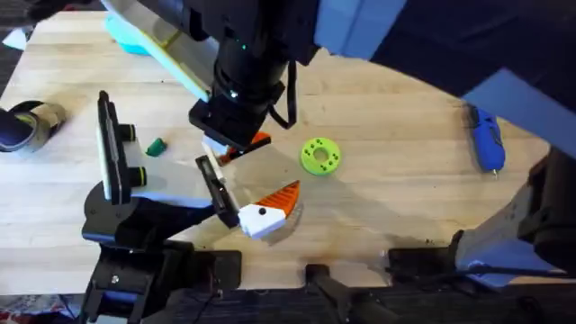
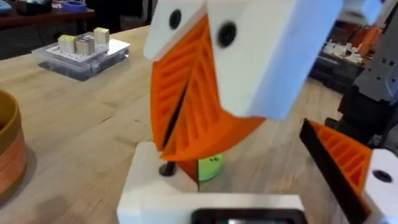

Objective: Pick up the gripper from the table and insert it into the empty holder that is missing its gripper. Then pick up a screw, insert it into the mounting hole, and use the screwdriver to tighten it. Finally, clean up the table by picking up the vegetable and placing it into the bucket.

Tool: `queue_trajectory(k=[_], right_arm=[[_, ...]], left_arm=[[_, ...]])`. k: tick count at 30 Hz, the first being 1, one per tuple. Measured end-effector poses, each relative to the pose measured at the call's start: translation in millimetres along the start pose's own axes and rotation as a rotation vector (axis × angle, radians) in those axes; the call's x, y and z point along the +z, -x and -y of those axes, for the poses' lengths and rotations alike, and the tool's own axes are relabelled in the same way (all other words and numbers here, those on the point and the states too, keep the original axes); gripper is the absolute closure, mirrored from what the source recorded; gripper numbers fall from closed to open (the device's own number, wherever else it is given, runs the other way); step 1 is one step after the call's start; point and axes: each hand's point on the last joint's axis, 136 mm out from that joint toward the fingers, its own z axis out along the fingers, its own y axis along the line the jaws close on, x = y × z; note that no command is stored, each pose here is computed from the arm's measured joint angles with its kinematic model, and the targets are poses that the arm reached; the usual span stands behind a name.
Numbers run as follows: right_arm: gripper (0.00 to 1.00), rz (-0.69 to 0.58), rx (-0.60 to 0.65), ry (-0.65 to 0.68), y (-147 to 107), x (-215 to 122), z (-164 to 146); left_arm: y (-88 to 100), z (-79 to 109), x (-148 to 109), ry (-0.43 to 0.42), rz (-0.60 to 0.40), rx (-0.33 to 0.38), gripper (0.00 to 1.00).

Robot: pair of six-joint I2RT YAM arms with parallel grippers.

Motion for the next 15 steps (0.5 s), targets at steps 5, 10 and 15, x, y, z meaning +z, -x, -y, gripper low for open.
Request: queue_trajectory(k=[5, 10, 15], right_arm=[[0.995, 0.019, -0.003, -0.001, 4.6, 0.0, 0.2], [0.995, 0.022, -0.003, -0.010, 5.4, -0.1, 1.7], [0.995, 0.021, -0.003, -0.024, 5.3, -0.1, 4.1]], left_arm=[[-0.1, 0.3, 0.0, -0.002, 0.000, 0.002, 0.009], [-0.1, 0.7, 0.0, -0.004, -0.001, 0.003, 0.009], [-0.1, 0.7, 0.0, -0.004, -0.001, 0.004, 0.009]])
